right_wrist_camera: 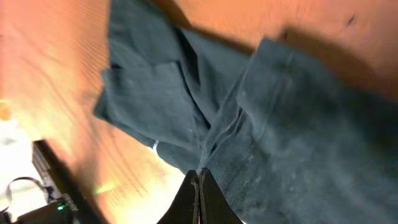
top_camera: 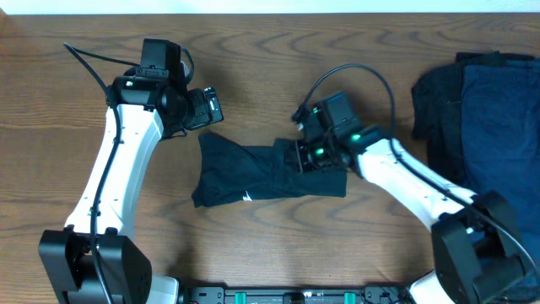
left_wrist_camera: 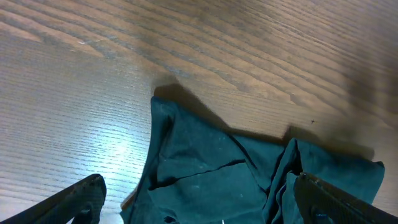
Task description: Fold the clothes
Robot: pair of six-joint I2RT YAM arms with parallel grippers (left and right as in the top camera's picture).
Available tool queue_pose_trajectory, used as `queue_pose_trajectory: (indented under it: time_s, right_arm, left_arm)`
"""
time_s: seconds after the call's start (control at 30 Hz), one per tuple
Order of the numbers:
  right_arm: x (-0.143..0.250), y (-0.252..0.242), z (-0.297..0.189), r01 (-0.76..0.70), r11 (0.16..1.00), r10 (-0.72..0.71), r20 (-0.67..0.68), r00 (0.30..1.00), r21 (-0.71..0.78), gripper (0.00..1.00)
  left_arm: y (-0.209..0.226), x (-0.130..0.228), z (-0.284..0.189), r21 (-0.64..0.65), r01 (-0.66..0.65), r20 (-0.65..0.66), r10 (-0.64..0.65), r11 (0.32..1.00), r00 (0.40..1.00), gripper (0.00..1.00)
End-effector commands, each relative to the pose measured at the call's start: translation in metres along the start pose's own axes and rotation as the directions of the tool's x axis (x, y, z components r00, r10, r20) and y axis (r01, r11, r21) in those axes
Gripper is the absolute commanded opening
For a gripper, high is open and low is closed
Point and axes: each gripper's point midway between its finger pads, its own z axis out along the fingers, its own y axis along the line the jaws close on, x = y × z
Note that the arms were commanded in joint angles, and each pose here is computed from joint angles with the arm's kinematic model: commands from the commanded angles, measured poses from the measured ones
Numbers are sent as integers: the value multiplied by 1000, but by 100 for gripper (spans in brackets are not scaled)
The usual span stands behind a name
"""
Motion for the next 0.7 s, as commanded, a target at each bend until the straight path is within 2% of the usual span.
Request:
queue_pose_trajectory:
  time_s: [0.0, 0.17, 0.33, 0.5, 0.67]
  right_arm:
    - [22, -12, 22, -60, 995, 64, -59, 996, 76, 1]
    - [47, -13, 48, -51, 994, 66, -146, 987, 101, 2]
    - [52, -27, 61, -87, 981, 113, -145, 983, 173, 2]
    - [23, -1, 45, -75, 997, 75, -99, 992, 3, 1]
    - [-22, 6, 0, -48, 997, 51, 50, 997, -52, 1]
  left_arm:
    - [-3, -3, -5, 12, -5, 14, 5, 1000, 1000, 98]
    - [-3, -3, -5, 12, -5, 14, 5, 1000, 1000, 98]
    - [-3, -3, -5, 12, -5, 14, 5, 1000, 1000, 98]
    - [-3, -3, -5, 12, -5, 14, 5, 1000, 1000, 98]
    - [-3, -3, -5, 12, -5, 14, 5, 1000, 1000, 98]
